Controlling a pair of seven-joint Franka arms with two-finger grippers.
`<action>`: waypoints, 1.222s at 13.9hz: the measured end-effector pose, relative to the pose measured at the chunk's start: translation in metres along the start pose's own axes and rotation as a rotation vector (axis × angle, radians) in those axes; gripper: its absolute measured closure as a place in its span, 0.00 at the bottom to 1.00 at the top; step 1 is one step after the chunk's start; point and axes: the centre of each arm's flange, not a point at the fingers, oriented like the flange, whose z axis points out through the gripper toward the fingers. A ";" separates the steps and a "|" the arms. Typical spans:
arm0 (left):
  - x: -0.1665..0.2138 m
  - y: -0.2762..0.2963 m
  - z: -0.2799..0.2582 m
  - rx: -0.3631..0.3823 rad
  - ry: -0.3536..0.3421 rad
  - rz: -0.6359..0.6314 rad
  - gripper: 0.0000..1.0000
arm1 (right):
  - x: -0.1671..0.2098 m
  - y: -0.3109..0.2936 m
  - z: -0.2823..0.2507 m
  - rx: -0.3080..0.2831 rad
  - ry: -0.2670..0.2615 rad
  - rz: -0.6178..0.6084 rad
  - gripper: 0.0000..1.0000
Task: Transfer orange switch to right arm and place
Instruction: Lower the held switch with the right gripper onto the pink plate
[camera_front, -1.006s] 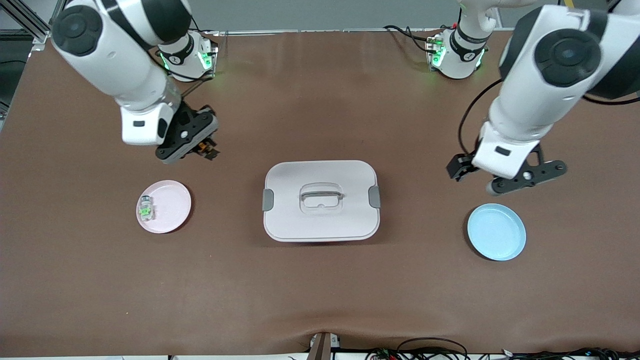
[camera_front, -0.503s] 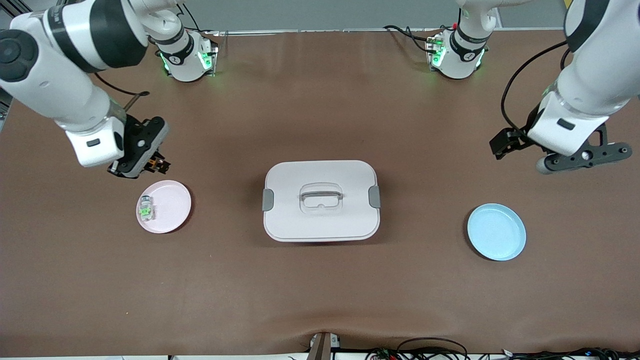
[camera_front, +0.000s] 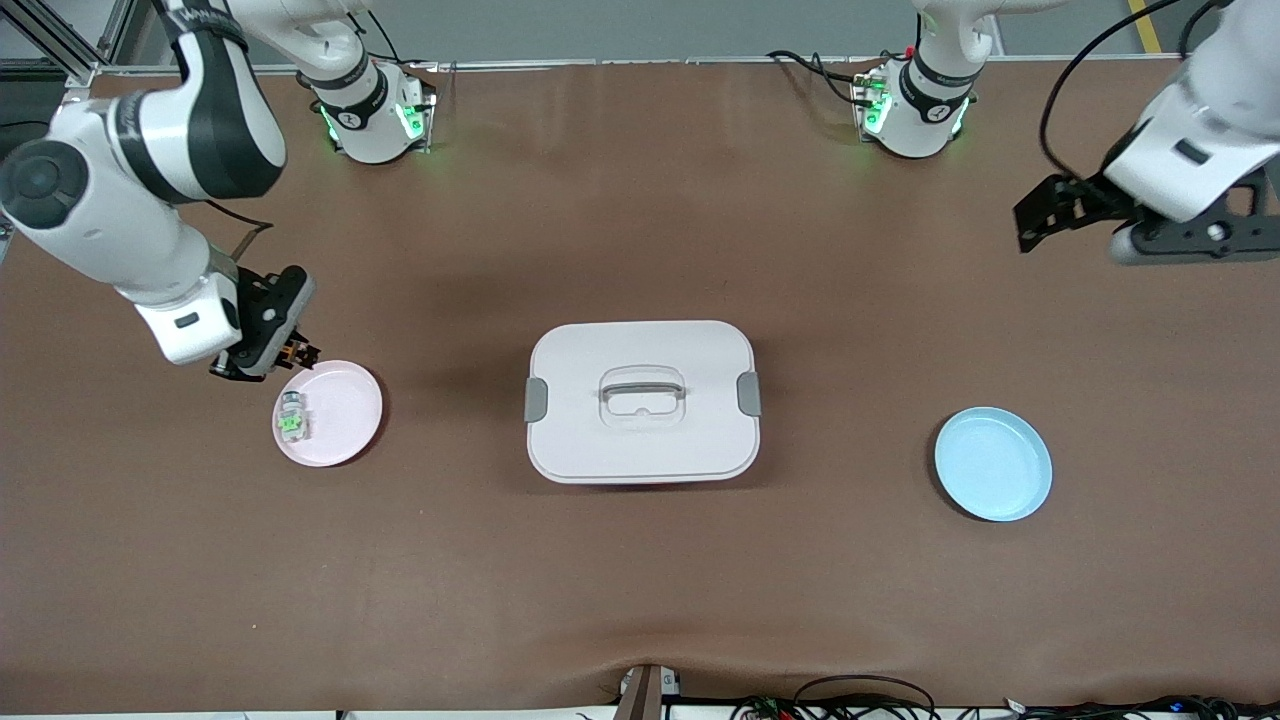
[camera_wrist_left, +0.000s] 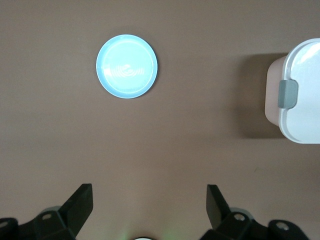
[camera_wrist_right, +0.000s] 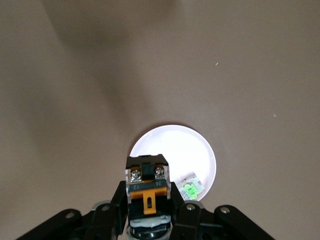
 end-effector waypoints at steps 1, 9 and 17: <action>-0.008 -0.008 -0.002 -0.006 0.000 -0.003 0.00 | -0.006 -0.004 0.016 0.000 -0.001 -0.004 0.64; -0.029 -0.012 -0.001 -0.006 0.008 0.018 0.00 | -0.046 -0.023 0.092 -0.033 0.010 -0.031 0.64; -0.020 -0.012 0.006 -0.008 0.006 0.018 0.00 | -0.066 -0.005 0.184 -0.068 0.014 -0.114 0.64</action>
